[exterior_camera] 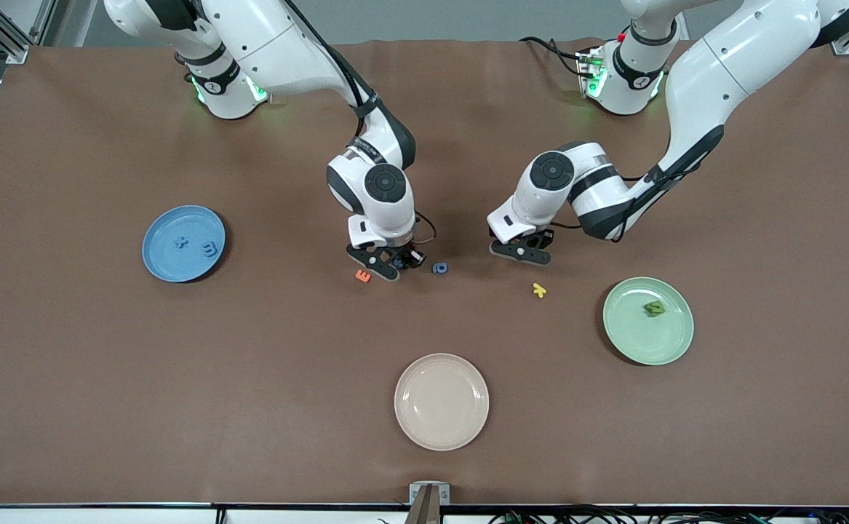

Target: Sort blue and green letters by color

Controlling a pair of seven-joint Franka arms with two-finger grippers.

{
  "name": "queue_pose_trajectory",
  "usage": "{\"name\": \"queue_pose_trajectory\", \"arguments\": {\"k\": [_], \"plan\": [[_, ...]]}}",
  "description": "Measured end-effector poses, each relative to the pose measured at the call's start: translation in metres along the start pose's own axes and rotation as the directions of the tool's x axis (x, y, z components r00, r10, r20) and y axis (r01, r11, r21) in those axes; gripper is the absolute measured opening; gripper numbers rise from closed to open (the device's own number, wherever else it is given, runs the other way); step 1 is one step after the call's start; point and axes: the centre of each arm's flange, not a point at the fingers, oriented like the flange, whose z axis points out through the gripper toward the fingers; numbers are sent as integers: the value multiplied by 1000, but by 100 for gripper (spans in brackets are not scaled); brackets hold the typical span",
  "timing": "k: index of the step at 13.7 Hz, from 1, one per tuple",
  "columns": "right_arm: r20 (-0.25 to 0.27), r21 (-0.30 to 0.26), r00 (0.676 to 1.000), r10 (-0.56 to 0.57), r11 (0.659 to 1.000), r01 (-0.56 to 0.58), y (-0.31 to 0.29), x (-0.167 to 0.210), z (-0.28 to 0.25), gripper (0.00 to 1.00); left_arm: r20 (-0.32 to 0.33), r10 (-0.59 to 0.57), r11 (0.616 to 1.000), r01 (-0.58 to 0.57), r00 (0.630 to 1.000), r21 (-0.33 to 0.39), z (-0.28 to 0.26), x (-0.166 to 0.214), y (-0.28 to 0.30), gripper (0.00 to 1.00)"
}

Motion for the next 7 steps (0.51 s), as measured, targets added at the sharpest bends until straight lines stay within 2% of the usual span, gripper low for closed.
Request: {"name": "queue_pose_trajectory", "arguments": {"k": [1,3,5,7], "plan": [[1,-16,1000,-5,1000,5,2,5,0,34,3,-1,1000,1,1000,1,2,-1,1,67],[20,-91,998,-53,994,55,13,28,-7,34,1,4,1000,-4,1000,9,4,-1,0,65],[61,-160,992,-113,980,121,30,67,-37,34,-7,14,1000,-13,1000,24,8,-1,-2,64],[102,-184,979,-175,964,192,54,106,-81,34,-3,11,1000,-11,1000,26,11,-1,-5,60]]}}
